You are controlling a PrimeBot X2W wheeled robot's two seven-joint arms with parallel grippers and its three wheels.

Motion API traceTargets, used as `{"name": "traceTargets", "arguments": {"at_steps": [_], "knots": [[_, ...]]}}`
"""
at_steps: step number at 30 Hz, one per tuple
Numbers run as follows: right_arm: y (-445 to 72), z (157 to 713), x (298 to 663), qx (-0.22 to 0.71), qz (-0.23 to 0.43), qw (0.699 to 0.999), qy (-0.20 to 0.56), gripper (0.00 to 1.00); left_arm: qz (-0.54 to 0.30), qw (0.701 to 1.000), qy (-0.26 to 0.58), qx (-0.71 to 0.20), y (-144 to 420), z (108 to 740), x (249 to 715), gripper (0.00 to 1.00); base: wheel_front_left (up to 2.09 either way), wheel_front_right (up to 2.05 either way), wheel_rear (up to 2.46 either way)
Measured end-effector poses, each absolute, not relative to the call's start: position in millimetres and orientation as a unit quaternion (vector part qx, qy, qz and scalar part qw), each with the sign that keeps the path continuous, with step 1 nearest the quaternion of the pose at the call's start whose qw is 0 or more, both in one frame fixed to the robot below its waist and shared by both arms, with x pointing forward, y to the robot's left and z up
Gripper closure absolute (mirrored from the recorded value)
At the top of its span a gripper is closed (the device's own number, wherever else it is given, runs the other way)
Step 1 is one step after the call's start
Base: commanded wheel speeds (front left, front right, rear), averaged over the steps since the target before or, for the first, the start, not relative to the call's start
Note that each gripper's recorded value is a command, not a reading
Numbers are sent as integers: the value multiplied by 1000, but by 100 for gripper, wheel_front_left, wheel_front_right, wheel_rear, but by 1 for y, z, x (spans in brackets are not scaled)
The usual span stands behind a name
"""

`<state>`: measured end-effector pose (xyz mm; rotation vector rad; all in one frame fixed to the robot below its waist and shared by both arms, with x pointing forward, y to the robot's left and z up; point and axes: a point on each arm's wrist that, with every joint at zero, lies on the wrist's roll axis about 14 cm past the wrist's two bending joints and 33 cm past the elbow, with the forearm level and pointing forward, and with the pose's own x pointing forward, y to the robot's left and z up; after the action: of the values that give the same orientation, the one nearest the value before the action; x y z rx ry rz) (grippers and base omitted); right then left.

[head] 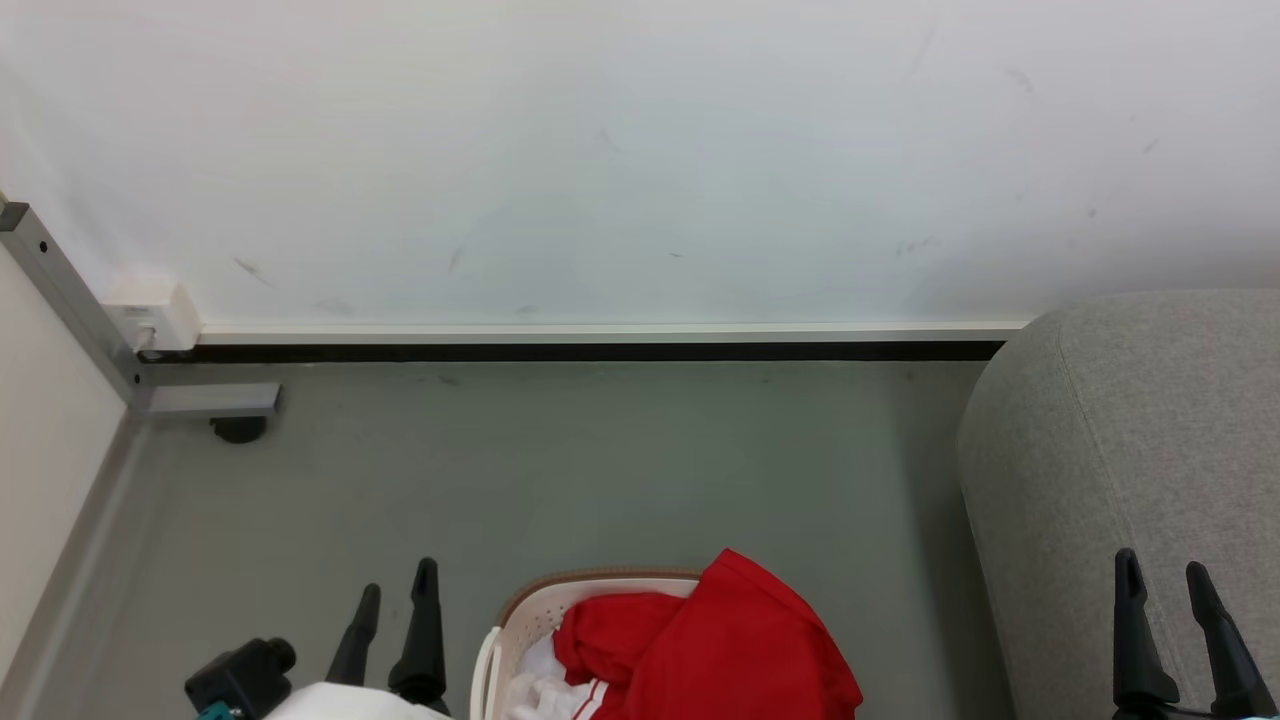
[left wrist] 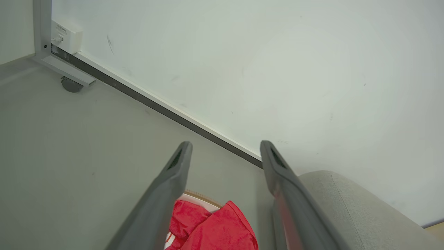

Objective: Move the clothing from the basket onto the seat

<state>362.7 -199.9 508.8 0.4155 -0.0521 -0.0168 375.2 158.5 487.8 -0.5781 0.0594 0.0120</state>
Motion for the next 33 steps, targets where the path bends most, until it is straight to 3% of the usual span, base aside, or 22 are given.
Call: {"name": "traceTargets", "arguments": {"at_steps": [33], "knots": [[-194,518,357,59,12,997,-50,0,-15,989,-5,-148,149,497,371,0,0,0,0]]}}
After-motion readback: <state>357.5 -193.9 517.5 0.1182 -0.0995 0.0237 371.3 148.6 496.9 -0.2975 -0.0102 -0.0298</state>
